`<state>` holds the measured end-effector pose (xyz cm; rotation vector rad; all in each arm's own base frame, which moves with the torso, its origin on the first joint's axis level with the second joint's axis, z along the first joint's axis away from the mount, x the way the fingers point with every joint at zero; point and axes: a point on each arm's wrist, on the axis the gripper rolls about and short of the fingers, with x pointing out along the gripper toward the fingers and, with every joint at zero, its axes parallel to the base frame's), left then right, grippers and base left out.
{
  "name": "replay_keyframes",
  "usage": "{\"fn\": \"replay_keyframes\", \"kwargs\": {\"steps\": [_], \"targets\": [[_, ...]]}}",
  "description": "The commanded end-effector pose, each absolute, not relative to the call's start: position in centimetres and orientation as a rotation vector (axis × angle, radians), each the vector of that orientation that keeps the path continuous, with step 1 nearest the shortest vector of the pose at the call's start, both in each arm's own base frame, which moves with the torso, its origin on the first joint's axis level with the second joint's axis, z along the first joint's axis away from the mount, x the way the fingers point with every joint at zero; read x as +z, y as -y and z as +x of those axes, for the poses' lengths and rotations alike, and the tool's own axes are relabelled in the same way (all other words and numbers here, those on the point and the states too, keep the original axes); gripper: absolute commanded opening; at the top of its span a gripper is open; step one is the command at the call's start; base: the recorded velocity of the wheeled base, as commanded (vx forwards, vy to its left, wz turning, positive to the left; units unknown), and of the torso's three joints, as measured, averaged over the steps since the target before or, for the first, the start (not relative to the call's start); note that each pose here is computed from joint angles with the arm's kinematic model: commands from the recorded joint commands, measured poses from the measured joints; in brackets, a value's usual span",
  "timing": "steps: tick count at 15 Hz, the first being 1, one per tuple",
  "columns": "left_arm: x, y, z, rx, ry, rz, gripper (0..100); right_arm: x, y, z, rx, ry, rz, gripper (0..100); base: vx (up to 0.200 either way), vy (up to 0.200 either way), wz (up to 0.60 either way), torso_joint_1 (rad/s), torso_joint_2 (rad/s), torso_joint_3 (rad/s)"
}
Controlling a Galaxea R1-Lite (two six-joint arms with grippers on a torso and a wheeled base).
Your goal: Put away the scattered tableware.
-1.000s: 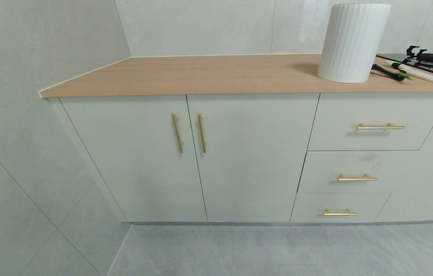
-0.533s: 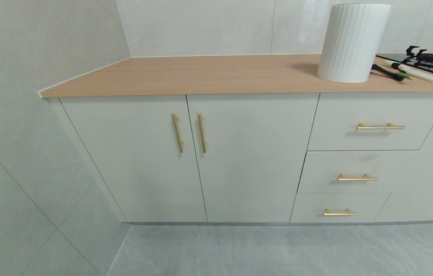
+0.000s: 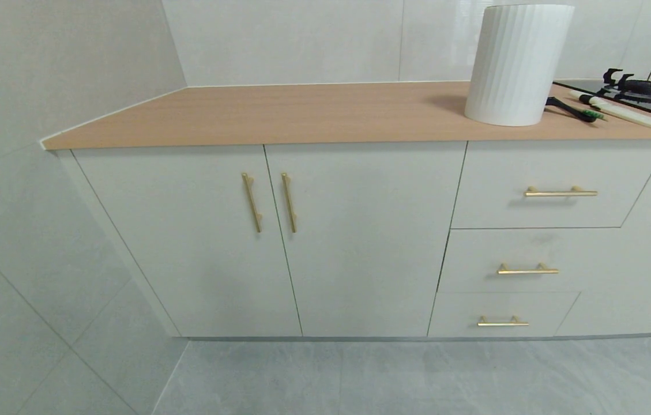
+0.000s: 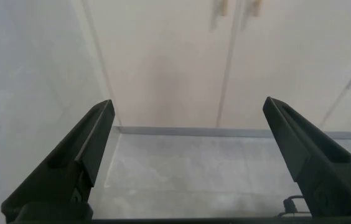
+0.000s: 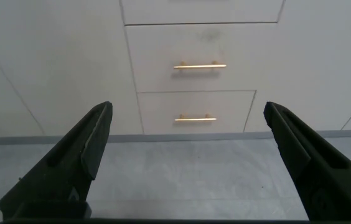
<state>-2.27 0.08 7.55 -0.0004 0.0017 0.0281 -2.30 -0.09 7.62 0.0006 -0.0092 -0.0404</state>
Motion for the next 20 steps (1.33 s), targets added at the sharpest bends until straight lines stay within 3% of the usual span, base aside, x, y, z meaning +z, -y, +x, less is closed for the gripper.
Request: {"fn": "replay_keyframes", "kwargs": {"steps": [1, 8, 14, 20], "targets": [[7.60, -0.09, -2.27, 0.029, -0.002, -0.002, 100, 7.63, 0.09, -2.27, -0.041, 0.006, 0.000, 100, 0.000, -0.200, 0.00, 0.007, 0.00, -0.002], [7.55, -0.08, -2.27, 0.028, -0.002, -0.002, 100, 7.63, 0.09, -2.27, -0.041, 0.006, 0.000, 100, 0.000, -0.200, 0.00, 0.000, 0.00, 0.002], [7.60, -0.08, -2.27, 0.031, -0.002, 0.000, 100, 7.63, 0.09, -2.27, -0.041, 0.006, 0.000, 100, 0.000, 0.000, 0.00, 0.000, 0.00, 0.000], [7.55, -0.08, -2.26, 0.029, -0.003, 0.000, 100, 7.63, 0.09, -2.27, -0.041, 0.006, 0.000, 100, 0.200, 0.000, 0.00, 0.003, 0.00, 0.005]]}}
